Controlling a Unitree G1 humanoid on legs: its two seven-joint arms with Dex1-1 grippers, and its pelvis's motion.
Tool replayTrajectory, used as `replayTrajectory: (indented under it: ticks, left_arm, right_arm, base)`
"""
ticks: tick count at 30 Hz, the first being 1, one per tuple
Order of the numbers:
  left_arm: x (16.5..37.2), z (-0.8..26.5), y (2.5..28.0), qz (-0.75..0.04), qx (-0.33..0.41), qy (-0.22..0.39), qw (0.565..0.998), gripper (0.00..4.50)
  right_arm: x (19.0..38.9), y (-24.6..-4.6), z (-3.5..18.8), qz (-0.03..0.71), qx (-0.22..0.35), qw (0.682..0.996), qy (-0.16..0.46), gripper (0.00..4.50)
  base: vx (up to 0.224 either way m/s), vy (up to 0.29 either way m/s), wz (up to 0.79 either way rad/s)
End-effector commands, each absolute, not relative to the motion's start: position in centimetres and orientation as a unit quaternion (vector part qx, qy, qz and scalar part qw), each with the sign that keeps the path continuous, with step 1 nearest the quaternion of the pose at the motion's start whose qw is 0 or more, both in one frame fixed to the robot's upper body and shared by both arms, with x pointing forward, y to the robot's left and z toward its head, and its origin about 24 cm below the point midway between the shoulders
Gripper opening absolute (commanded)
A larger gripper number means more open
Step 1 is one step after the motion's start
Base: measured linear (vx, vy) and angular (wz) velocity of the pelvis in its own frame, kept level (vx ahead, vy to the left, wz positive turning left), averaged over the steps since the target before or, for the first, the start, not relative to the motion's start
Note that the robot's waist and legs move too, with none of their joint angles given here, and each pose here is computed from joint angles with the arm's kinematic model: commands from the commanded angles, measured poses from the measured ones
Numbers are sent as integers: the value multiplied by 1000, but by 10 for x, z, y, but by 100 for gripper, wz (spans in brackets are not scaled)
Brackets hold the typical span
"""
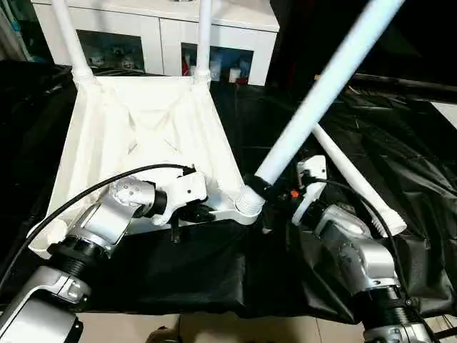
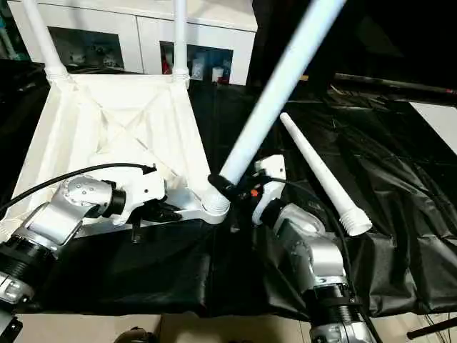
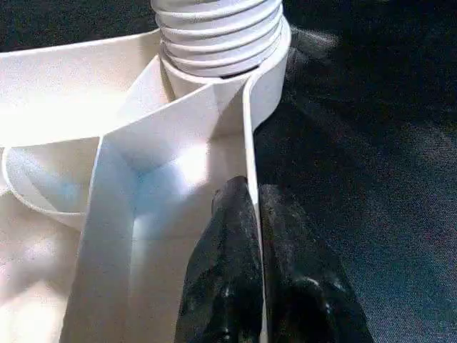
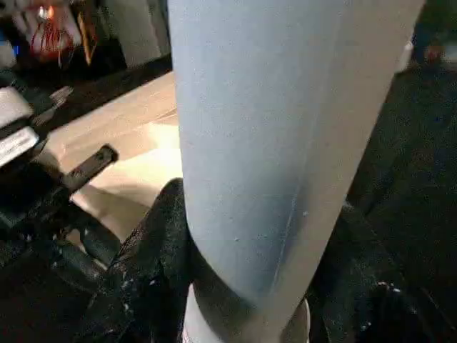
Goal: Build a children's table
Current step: Insert table leg to table base
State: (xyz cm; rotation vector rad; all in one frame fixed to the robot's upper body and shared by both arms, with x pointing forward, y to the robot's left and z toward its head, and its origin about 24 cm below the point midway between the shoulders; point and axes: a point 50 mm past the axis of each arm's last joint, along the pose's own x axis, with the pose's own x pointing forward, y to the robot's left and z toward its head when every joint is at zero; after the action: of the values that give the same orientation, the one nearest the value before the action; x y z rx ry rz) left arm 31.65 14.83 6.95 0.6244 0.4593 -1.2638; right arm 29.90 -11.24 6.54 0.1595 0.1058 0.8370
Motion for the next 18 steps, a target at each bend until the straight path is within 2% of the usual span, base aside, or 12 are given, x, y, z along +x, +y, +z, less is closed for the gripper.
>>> replayTrajectory:
  ticks: [1,5,9,15,18]
  left_arm:
    - [320,75,144,-578,308,197,729,0]
    - [319,74,145,-579,311,198,727,0]
    - [317,73,146,-578,313,199,727,0]
    - [314,73,145,-585,309,196,724,0]
    - [311,74,142,-607,304,183,711,0]
  right_arm:
    - [292,-114,46,417,28,901,115,186]
    - [291,-111,46,445,3,887,125,186]
    - [289,-110,45,489,-25,858,158,186]
    - [288,-114,42,503,-21,846,177,186]
    - [289,-117,39,506,3,843,181,186]
  base:
    - [0,0,0]
    - [0,0,0]
    - [0,0,0]
    - [0,0,0]
    - [0,0,0]
